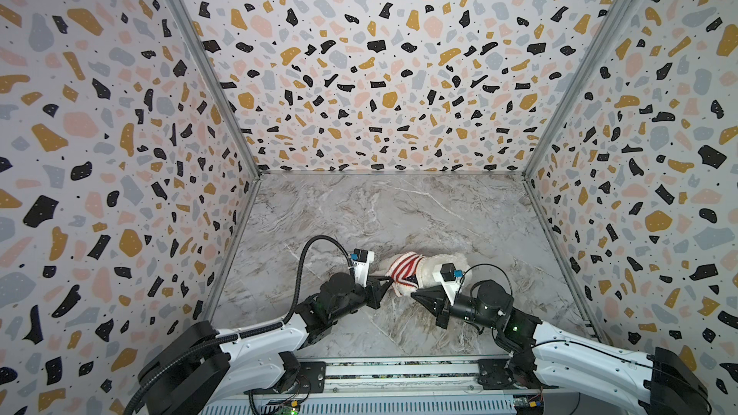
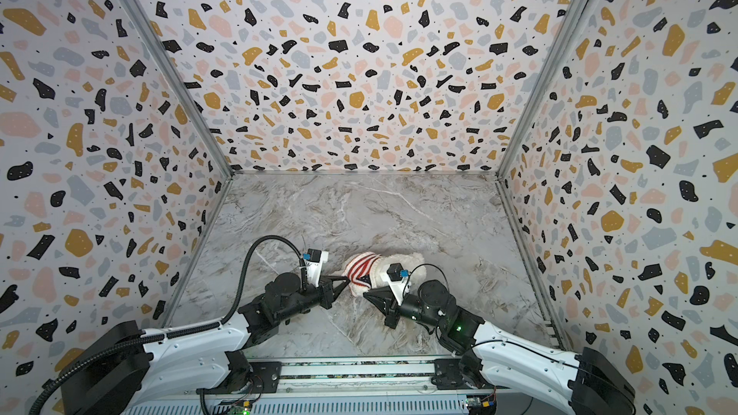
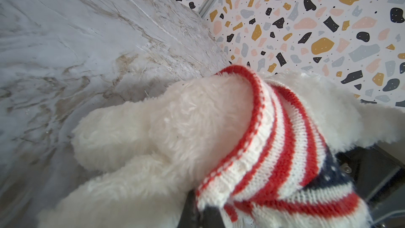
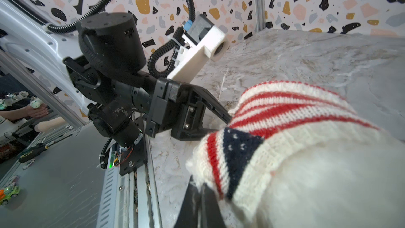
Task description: Dress the teddy bear
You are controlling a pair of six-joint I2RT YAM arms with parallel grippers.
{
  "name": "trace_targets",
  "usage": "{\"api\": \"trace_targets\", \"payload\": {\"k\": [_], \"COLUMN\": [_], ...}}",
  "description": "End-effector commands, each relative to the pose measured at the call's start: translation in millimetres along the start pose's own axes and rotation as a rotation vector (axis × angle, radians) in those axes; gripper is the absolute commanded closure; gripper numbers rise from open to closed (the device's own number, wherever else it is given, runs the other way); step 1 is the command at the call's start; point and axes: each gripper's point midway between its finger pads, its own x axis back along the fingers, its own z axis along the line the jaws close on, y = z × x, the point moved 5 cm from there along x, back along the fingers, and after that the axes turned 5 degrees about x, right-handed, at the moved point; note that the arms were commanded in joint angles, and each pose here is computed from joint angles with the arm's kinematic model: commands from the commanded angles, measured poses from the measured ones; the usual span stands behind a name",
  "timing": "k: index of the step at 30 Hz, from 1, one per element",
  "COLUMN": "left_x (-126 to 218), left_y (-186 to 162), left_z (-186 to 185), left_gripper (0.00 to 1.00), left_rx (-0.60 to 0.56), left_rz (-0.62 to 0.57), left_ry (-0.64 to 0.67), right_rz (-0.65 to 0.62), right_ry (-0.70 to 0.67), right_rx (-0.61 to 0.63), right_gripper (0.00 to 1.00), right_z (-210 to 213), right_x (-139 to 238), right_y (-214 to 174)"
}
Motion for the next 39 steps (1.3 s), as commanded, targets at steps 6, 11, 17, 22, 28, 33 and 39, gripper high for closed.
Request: {"api": "trace_targets", "payload": {"k": [6,11,17,22,28,33,39], "left_x": [10.7,17.1,15.2,15.4,12.4,5.6,10.1], "left_y": [20.7,23.6,25.6,27.7,31.9,34.5,32.2], "left_z": [35.7,33.2,19.3,-7.5,10.1,0.4,-39.0], "left_gripper": [1.00,1.00,1.00,1.00,1.00,1.00,1.00], "left_rx": [-0.105,-0.139,-0.192,-0.238,-0.206,-0.181,-0.252], "left_rz": [-0.106,-0.127,-0.126,-0.155,-0.193,-0.207,-0.208], "left_ry": [0.283,0.275,0.190,0.049,0.179,0.115,-0.107], "right_rz": [-0.093,-0.083,-0.218,-0.222,-0.199,-0.202,-0.145], "right_ry": [0.304,0.348,0.375,0.395,0.454,0.500,0.339], "right_rx": [0.141,0.170,0.200,0.197,0.206,0.226,0.159], "right_gripper": [1.00,1.00,1.00,1.00,1.00,1.00,1.00], "right_z": [51.6,58.0,65.8,67.5,73.1,79.4,54.4], "right_x": [8.2,11.7,26.6,26.8,27.6,30.8,18.6], "right_y": [55.1,56.1,70.8,73.8,72.7,76.7,70.7]}}
